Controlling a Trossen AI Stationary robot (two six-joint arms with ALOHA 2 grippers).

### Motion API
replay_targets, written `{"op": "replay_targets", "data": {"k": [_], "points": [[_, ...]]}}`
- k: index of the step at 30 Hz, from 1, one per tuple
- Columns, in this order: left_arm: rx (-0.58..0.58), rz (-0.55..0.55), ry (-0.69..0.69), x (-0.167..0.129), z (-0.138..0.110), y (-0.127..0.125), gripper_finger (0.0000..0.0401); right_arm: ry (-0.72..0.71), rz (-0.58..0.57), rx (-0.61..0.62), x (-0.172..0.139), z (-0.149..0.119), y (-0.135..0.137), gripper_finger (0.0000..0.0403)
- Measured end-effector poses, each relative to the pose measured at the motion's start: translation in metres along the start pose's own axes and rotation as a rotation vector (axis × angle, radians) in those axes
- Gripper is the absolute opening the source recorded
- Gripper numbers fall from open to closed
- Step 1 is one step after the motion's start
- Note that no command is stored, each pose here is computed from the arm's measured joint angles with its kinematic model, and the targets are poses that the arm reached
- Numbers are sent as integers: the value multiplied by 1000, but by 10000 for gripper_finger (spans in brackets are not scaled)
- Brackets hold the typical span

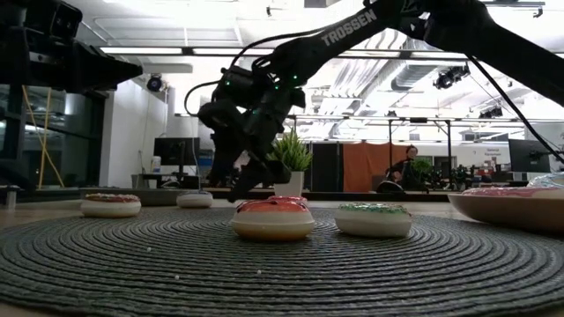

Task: Pick & Place donuts
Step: Put the small blue donut on the gray plate

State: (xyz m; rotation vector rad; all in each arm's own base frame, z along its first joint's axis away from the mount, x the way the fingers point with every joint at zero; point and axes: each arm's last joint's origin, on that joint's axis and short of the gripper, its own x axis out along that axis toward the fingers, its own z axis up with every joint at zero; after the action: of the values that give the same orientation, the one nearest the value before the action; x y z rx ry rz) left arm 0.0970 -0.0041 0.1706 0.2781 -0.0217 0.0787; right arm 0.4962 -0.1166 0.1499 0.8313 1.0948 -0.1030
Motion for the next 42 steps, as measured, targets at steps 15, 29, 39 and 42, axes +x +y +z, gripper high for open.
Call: {"op": "replay_targets", "data": {"k": [15,29,39,42], "points": [[0,0,0,0,0,0,0,-12,32,26,0,2,2,205],[0,0,1,0,0,0,0,-6,57,70,14,1,2,205],[0,1,0,0,0,0,0,-5,177,120,31,-6,0,205],[0,1,0,0,0,0,0,0,181,116,32,-7,2,205]]}}
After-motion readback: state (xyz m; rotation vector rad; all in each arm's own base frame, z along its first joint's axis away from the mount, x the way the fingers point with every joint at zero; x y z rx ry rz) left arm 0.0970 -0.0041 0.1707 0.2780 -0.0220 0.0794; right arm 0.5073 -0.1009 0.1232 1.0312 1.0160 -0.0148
